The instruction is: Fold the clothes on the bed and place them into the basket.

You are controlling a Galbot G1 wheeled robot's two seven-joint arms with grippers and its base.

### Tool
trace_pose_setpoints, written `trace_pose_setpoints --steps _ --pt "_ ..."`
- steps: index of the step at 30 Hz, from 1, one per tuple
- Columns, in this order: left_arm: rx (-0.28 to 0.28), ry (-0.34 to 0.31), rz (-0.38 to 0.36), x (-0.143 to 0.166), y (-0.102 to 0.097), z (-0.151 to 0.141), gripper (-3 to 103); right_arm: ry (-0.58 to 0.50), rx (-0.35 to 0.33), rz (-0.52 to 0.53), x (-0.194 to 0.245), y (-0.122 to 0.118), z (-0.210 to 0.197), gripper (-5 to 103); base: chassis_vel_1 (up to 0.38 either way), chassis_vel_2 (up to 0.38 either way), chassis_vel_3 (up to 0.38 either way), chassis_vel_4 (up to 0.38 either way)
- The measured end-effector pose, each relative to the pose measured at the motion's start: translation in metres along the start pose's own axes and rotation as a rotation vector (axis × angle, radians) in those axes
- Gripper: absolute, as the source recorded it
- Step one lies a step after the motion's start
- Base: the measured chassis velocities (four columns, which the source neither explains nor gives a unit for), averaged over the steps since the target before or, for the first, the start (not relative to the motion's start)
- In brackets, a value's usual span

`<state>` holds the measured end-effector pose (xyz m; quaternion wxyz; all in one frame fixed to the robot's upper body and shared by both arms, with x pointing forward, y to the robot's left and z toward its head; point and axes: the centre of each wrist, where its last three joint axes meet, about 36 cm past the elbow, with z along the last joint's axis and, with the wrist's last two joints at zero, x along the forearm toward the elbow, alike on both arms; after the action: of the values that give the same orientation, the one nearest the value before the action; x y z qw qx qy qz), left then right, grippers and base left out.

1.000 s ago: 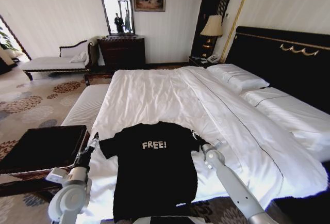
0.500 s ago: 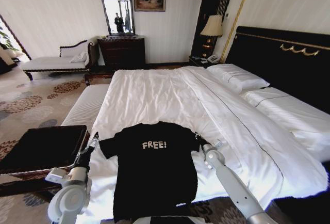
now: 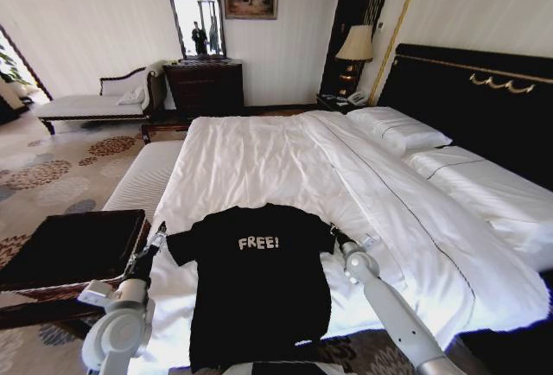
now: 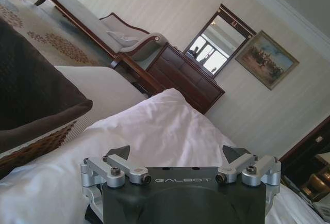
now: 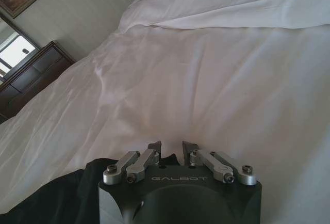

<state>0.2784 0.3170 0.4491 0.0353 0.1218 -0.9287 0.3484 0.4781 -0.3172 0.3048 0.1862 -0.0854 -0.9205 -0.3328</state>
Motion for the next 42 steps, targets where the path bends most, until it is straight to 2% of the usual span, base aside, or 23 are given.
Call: trace_pose_setpoints --steps 2,4,7,8,10,12,14,15,16,18,19,20,21,22,24,25,29,31,34,42 --pt "0.002 0.0 0.0 0.0 0.0 0.0 100 0.0 -0.001 0.001 0.001 0.0 0.0 33 0.0 0.0 0.0 0.0" --pt "0.002 0.0 0.001 0.0 0.0 0.0 100 -0.001 -0.002 0.002 0.001 0.0 0.0 33 0.0 0.0 0.0 0.0" --pt "0.002 0.0 0.002 0.0 -0.001 0.0 100 -0.001 -0.003 0.005 0.003 -0.001 0.001 50 0.0 0.0 0.0 0.0" --pt "0.002 0.0 0.002 0.0 -0.001 0.0 100 -0.001 -0.003 0.005 0.003 -0.001 0.001 50 0.0 0.0 0.0 0.0" --pt "0.003 -0.001 0.004 0.001 -0.002 0.0 100 -0.003 0.004 0.01 0.006 -0.004 0.002 60 0.0 0.0 0.0 0.0" --pt "0.003 -0.001 0.004 0.001 -0.002 0.0 100 -0.003 0.005 0.011 0.007 -0.004 0.002 60 0.0 0.0 0.0 0.0" --pt "0.005 0.0 0.004 0.001 -0.002 0.0 100 -0.003 0.009 0.014 0.009 -0.007 0.002 70 0.0 0.0 0.0 0.0" --pt "0.005 0.0 0.004 0.002 -0.002 0.0 100 -0.002 0.01 0.016 0.009 -0.007 0.003 72 0.0 0.0 0.0 0.0" --pt "0.005 0.0 0.004 0.002 -0.002 0.0 100 -0.002 0.011 0.017 0.01 -0.008 0.003 67 0.0 0.0 0.0 0.0" --pt "0.005 0.0 0.004 0.002 -0.002 0.0 100 -0.002 0.012 0.018 0.01 -0.008 0.004 67 0.0 0.0 0.0 0.0" --pt "0.005 0.0 0.004 0.002 -0.002 0.0 100 -0.002 0.014 0.02 0.01 -0.009 0.004 56 0.0 0.0 0.0 0.0" --pt "0.005 0.0 0.004 0.002 -0.002 0.0 100 -0.002 0.014 0.02 0.01 -0.009 0.004 56 0.0 0.0 0.0 0.0" --pt "0.005 0.0 0.004 0.002 -0.003 0.0 100 -0.002 0.015 0.02 0.01 -0.009 0.004 50 0.0 0.0 0.0 0.0" --pt "0.005 0.0 0.004 0.002 -0.003 0.0 100 -0.002 0.016 0.02 0.01 -0.009 0.004 50 0.0 0.0 0.0 0.0" --pt "0.006 0.001 0.002 0.003 -0.002 0.0 100 -0.002 0.016 0.021 0.01 -0.009 0.004 40 0.0 0.0 0.0 0.0" --pt "0.006 0.001 0.002 0.003 -0.002 0.0 100 -0.002 0.016 0.021 0.01 -0.009 0.004 40 0.0 0.0 0.0 0.0" --pt "0.007 0.003 -0.003 0.005 -0.001 0.001 100 -0.003 0.025 0.021 0.01 -0.009 0.005 19 0.0 0.0 0.0 0.0" --pt "0.007 0.002 -0.003 0.005 -0.001 0.001 100 -0.004 0.027 0.022 0.01 -0.009 0.005 19 0.0 0.0 0.0 0.0" --pt "0.009 0.0 -0.002 0.005 -0.001 0.0 100 -0.014 0.042 0.027 0.01 -0.011 0.005 3 0.0 0.0 0.0 0.0" --pt "0.011 0.0 0.001 0.005 -0.002 0.0 100 -0.044 0.031 0.04 0.01 -0.014 -0.001 0 0.0 0.0 0.0 0.0"
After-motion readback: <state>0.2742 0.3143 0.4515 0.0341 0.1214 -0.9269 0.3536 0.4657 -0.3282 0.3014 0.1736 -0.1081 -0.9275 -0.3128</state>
